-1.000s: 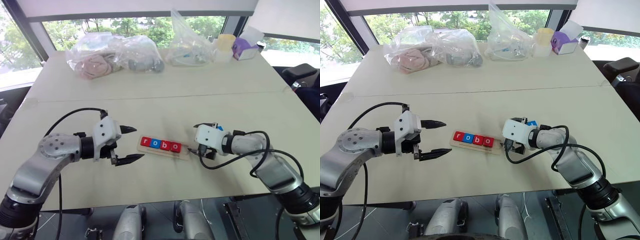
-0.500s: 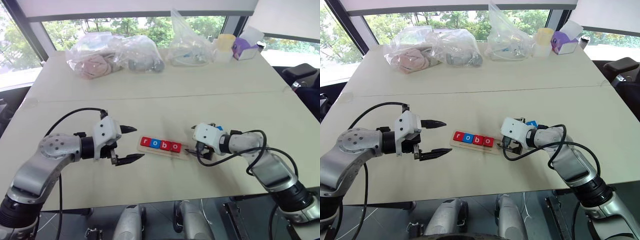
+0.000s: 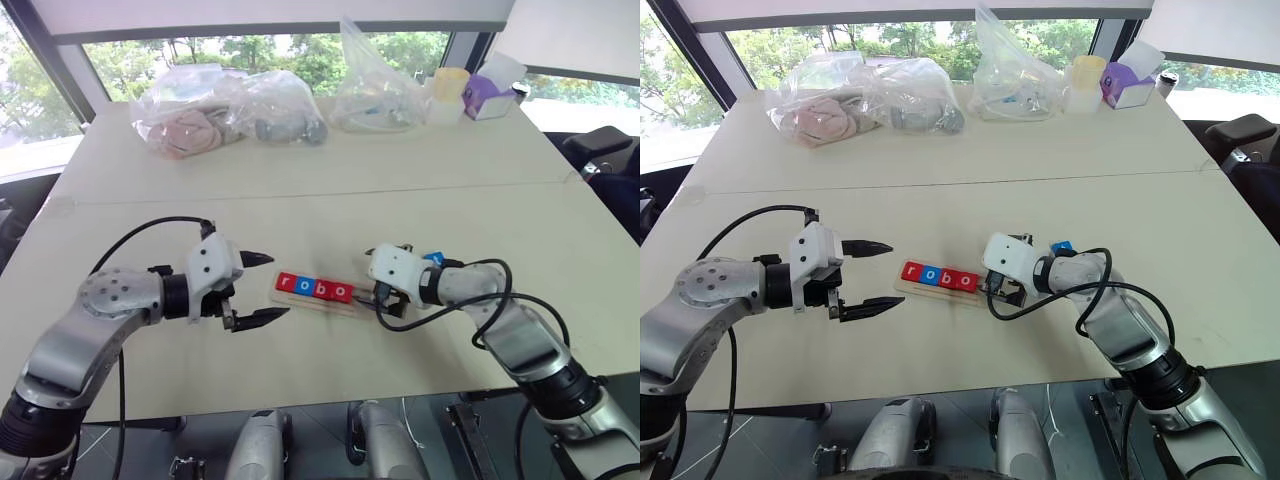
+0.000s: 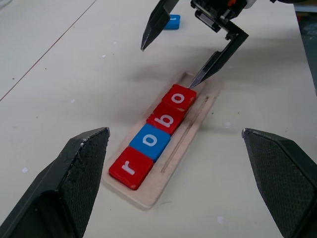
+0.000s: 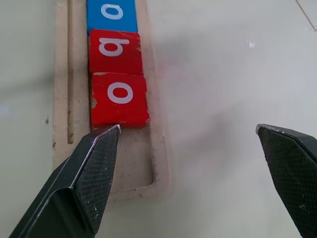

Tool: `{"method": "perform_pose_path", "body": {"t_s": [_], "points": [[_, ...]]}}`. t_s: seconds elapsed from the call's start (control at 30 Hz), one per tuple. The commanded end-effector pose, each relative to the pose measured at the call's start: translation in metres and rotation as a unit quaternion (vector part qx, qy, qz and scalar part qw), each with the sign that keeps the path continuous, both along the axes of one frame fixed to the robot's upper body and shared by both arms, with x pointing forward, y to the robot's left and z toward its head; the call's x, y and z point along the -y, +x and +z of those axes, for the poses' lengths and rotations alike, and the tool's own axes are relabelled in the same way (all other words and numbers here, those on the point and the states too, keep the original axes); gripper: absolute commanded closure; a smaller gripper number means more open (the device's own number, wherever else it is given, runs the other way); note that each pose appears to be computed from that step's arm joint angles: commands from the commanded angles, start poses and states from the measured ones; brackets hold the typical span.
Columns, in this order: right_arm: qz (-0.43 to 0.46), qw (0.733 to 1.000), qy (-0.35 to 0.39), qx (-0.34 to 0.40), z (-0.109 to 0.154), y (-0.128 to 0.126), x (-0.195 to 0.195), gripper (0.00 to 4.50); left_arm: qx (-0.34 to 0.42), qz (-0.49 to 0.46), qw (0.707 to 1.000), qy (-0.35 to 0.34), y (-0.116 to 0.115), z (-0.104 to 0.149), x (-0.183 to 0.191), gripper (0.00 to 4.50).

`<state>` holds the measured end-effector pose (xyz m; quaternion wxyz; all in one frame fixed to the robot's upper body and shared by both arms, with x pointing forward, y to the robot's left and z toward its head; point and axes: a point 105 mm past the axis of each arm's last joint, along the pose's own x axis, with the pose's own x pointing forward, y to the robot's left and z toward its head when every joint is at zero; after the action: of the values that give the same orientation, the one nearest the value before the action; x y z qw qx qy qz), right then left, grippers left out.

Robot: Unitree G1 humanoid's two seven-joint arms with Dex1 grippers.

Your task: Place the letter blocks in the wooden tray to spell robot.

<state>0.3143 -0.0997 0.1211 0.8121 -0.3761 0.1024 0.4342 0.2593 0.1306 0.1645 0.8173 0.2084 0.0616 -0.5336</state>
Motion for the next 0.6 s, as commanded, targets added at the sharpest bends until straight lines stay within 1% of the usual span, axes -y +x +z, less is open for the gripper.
{"method": "perform_pose_path", "body": {"t_s": [0.03,0.3,0.43,0.5,0.6], "points": [[0.012,1.000,0.002,0.021,0.010,0.002,-0.005,0.04,0.024,-0.005,1.000,-0.003,-0.003,0.009,0.002,0.00],[0.006,1.000,-0.015,0.023,0.010,0.002,0.004,0.04,0.023,-0.003,1.000,-0.005,-0.003,0.008,0.001,0.00],[-0.013,0.999,-0.028,0.027,0.016,0.002,0.021,0.04,0.024,-0.005,1.000,-0.005,-0.002,0.008,0.002,0.00],[-0.039,0.998,-0.029,0.037,0.023,0.006,0.034,0.04,0.024,-0.006,1.000,-0.005,-0.002,0.008,0.002,0.00],[-0.105,0.993,0.004,0.048,0.039,0.015,0.053,0.04,0.024,-0.007,1.000,-0.005,-0.001,0.009,0.001,0.00]]}}
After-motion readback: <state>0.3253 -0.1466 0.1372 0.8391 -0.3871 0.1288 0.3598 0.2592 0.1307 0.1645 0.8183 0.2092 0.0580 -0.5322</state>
